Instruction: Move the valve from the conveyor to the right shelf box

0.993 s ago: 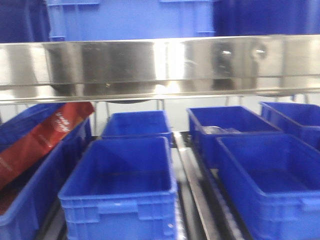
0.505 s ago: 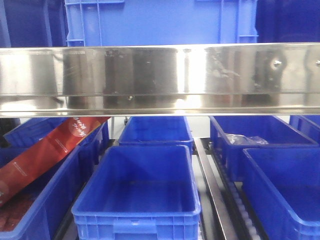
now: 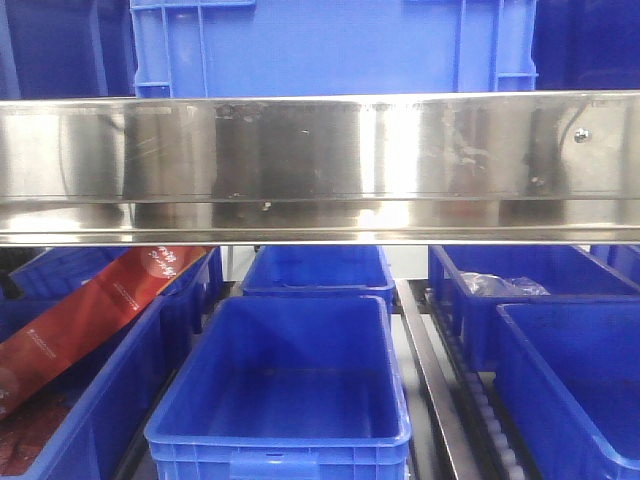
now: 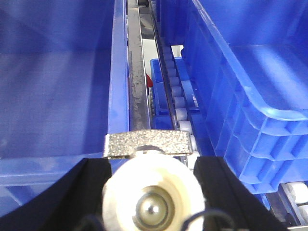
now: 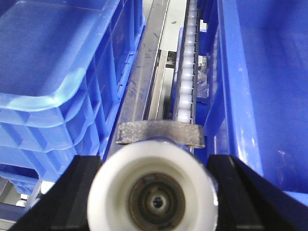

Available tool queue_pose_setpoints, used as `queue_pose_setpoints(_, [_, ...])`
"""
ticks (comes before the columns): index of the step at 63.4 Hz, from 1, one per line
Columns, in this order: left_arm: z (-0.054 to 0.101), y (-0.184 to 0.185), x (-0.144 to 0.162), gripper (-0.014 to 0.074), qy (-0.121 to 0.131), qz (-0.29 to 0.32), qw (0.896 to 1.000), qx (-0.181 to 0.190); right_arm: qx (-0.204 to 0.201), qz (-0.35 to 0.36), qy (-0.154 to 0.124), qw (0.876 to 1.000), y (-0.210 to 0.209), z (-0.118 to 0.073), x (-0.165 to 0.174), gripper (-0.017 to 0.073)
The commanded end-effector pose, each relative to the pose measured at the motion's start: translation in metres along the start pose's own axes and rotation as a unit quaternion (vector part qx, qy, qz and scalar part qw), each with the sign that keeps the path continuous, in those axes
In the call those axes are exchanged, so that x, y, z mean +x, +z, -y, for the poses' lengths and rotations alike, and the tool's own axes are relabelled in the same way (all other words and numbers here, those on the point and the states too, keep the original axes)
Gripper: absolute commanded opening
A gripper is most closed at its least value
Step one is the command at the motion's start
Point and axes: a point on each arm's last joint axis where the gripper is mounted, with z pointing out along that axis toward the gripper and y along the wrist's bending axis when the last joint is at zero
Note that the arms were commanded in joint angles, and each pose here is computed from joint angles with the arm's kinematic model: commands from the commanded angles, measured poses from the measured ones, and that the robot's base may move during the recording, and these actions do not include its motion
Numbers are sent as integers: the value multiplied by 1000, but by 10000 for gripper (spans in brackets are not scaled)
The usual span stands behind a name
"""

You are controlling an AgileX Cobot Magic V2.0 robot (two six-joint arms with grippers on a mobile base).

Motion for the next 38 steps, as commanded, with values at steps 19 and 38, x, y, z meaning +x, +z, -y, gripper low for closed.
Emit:
queue_pose_setpoints(19, [0, -7, -7, -111, -3, 33, 999, -1, 5, 45, -4, 999, -9, 0, -9, -162])
queue_pose_setpoints(38, [0, -7, -7, -111, -3, 33, 999, -1, 5, 45, -4, 999, -9, 0, -9, -162])
